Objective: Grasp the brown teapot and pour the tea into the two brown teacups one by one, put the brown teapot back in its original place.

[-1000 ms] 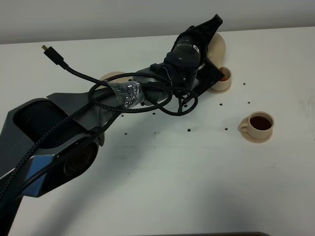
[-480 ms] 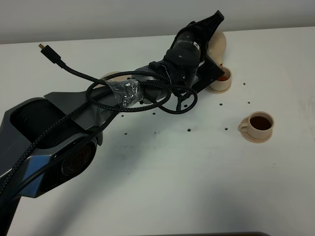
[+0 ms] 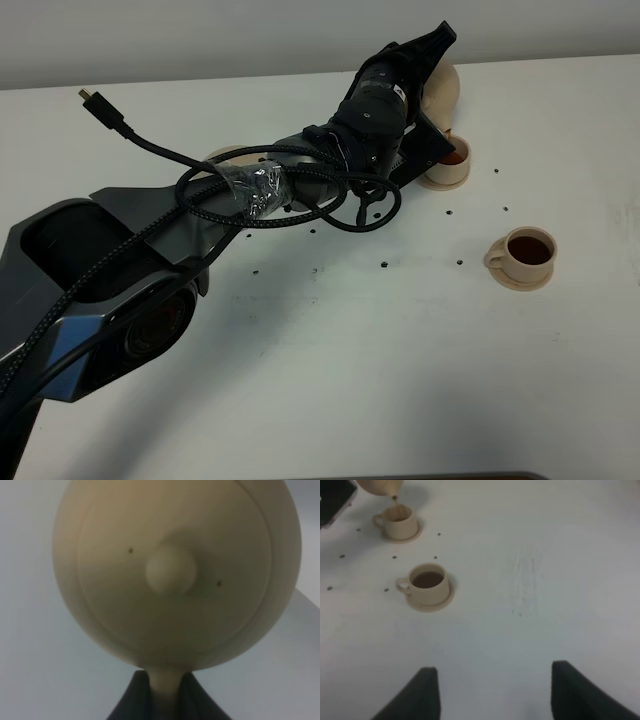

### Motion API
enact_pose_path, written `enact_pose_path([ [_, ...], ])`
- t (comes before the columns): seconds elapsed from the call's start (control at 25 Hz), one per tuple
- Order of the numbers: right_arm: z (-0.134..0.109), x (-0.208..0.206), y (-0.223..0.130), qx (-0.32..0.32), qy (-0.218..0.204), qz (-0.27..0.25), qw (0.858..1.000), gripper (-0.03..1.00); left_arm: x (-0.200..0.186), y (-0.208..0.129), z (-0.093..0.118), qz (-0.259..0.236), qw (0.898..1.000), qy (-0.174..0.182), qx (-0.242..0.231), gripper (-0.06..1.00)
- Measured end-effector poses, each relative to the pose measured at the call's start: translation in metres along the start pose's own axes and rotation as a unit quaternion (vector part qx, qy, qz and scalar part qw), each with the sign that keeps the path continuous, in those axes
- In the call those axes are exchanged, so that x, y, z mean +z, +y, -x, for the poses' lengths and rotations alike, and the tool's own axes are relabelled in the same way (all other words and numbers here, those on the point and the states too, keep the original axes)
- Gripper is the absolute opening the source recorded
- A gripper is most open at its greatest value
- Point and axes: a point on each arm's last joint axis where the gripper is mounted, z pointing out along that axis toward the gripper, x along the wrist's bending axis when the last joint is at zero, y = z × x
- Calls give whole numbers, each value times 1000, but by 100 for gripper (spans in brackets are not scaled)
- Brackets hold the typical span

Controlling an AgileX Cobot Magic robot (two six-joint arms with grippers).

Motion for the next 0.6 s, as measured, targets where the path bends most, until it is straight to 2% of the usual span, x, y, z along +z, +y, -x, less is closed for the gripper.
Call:
enact_pose_path([
  [0.6,0,0,0,0,0,0,1000,48,0,-1,-2,-4,1000,11,23,13],
])
